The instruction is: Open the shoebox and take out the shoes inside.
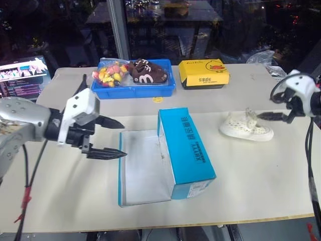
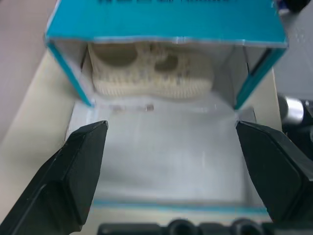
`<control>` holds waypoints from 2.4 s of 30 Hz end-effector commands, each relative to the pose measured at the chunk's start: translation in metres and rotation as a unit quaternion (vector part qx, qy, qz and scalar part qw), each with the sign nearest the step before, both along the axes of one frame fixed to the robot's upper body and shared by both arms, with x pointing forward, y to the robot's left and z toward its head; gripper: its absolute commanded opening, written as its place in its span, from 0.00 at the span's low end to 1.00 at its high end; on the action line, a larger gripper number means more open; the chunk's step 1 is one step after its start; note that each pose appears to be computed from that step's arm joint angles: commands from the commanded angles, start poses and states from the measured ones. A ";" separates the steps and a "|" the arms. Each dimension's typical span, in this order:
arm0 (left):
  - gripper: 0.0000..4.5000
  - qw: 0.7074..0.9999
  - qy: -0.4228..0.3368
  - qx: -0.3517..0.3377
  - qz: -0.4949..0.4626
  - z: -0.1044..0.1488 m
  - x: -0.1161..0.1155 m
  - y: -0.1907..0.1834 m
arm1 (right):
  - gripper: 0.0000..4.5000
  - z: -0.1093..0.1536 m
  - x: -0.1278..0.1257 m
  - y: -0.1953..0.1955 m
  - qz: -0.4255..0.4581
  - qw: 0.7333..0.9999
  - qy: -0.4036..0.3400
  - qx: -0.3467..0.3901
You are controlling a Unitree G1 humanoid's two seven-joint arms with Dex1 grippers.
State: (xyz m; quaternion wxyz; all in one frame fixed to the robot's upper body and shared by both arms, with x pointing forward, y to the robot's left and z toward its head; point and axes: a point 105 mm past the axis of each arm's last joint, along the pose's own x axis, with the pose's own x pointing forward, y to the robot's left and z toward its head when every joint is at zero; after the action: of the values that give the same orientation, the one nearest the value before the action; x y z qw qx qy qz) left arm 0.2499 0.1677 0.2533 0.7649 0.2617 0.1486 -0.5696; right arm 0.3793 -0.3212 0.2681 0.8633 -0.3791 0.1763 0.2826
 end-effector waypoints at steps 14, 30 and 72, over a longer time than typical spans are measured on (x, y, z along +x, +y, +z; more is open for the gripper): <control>1.00 0.999 -0.018 0.009 0.032 0.005 -0.005 0.023 | 0.62 0.035 -0.074 0.174 0.373 0.923 0.067 0.064; 1.00 0.999 -0.018 -0.003 0.032 0.001 -0.001 0.021 | 0.01 -0.061 -0.096 0.183 0.361 0.906 0.211 0.070; 1.00 1.000 -0.020 -0.001 0.019 0.003 0.001 0.015 | 0.01 -0.081 -0.053 0.182 0.311 0.942 0.123 -0.004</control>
State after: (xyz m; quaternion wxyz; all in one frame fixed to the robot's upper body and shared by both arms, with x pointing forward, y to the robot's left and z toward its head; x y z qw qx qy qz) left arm 0.2519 0.1829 0.2491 0.7799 0.2526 0.1501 -0.5527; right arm 0.3324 -0.1330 0.1507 0.6925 -0.3671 0.2010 0.5876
